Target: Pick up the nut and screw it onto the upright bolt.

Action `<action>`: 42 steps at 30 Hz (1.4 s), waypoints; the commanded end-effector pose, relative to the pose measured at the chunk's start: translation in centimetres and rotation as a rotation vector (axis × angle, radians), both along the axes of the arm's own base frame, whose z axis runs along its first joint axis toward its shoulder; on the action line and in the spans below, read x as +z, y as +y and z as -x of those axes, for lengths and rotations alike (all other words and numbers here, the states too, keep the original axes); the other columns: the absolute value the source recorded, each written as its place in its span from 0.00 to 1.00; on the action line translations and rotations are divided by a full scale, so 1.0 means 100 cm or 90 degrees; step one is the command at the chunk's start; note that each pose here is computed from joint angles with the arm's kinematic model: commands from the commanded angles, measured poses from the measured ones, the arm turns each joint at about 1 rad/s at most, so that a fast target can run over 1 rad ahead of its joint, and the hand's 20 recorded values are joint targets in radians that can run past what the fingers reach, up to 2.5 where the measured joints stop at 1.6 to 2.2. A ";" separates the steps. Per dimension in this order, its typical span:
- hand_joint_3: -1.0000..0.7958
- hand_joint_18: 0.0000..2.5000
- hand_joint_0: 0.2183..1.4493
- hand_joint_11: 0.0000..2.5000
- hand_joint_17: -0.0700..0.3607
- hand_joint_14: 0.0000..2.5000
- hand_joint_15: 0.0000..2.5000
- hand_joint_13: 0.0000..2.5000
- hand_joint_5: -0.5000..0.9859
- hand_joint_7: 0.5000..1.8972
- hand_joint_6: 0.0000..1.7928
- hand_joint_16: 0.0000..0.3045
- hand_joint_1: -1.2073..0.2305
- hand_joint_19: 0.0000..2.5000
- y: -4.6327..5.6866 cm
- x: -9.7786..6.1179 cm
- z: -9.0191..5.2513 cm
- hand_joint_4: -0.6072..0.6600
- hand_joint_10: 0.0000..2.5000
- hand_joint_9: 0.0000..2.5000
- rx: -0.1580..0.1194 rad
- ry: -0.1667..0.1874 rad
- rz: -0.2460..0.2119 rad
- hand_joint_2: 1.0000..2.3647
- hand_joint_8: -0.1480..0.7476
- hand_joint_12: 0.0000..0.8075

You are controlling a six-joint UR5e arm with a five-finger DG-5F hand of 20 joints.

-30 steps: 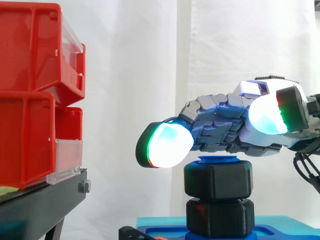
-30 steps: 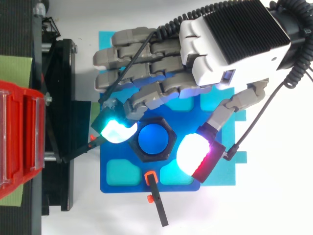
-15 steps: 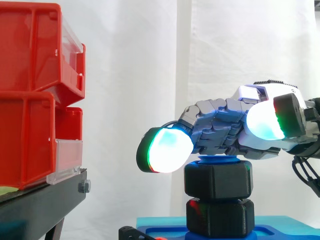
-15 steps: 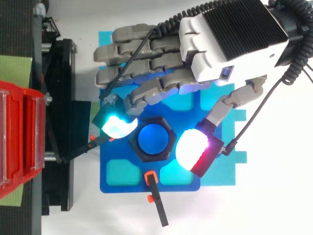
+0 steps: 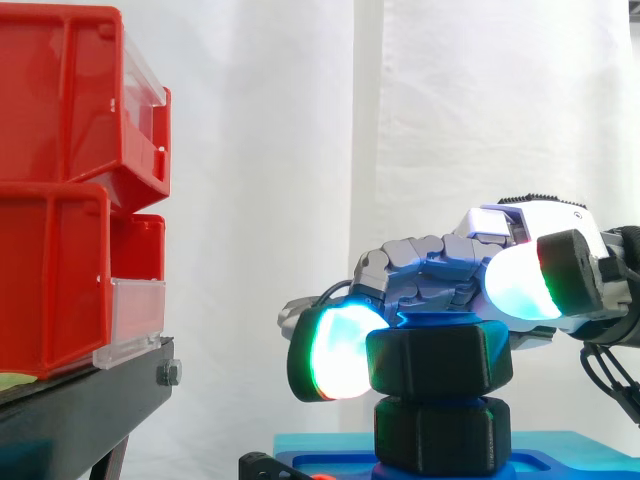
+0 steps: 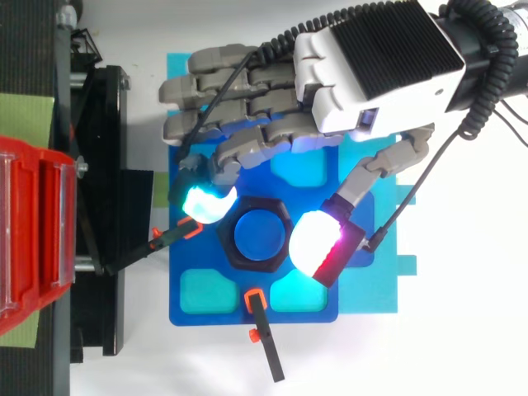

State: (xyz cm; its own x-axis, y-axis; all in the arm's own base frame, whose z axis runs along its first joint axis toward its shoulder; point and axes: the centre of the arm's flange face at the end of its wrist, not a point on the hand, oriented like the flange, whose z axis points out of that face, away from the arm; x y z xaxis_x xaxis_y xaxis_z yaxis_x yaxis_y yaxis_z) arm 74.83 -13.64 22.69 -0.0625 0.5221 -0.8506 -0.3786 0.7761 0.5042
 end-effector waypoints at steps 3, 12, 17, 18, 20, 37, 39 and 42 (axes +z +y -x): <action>0.28 0.00 0.18 0.00 0.37 0.00 0.00 0.05 0.26 0.55 0.28 0.13 0.61 0.00 0.000 0.001 -0.001 0.62 0.00 0.11 -0.001 -0.005 -0.001 0.00 0.42 0.41; 0.28 0.00 0.18 0.00 0.33 0.00 0.00 0.18 0.26 0.37 0.43 0.11 0.60 0.00 -0.002 -0.003 -0.001 0.61 0.00 0.27 -0.002 -0.005 -0.001 0.00 0.48 0.40; 0.28 0.10 0.18 0.00 0.31 0.00 0.00 0.26 0.28 0.42 0.46 0.09 0.59 0.00 -0.005 -0.003 -0.001 0.59 0.00 0.37 -0.005 -0.006 -0.001 0.00 0.49 0.36; 0.28 0.11 0.18 0.00 0.30 0.00 0.00 0.28 0.28 0.43 0.46 0.09 0.58 0.00 -0.005 -0.003 -0.001 0.59 0.00 0.38 -0.004 -0.006 -0.001 0.00 0.49 0.36; 0.28 0.16 0.19 0.00 0.28 0.00 0.01 0.32 0.28 0.46 0.46 0.07 0.58 0.00 -0.007 -0.003 0.000 0.58 0.00 0.43 -0.006 -0.006 -0.001 0.00 0.50 0.33; 0.28 0.34 0.20 0.11 0.23 0.00 0.07 0.52 0.34 0.47 0.45 0.04 0.59 0.03 -0.044 0.013 0.002 0.50 0.00 0.70 0.001 -0.044 0.012 0.00 0.41 0.23; 0.28 0.34 0.20 0.12 0.23 0.00 0.06 0.52 0.34 0.47 0.45 0.04 0.59 0.02 -0.047 0.017 0.002 0.49 0.00 0.71 0.002 -0.045 0.013 0.00 0.41 0.23; 0.28 0.28 0.20 0.12 0.26 0.00 0.04 0.44 0.34 0.64 0.35 0.06 0.59 0.00 -0.052 0.026 0.000 0.55 0.00 0.64 0.007 -0.045 0.015 0.00 0.44 0.26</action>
State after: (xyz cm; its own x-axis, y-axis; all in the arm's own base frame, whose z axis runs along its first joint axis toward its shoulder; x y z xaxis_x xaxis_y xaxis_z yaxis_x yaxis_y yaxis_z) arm 74.69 -18.37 24.49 -0.0064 0.5048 -0.8632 -0.4156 0.7838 0.4615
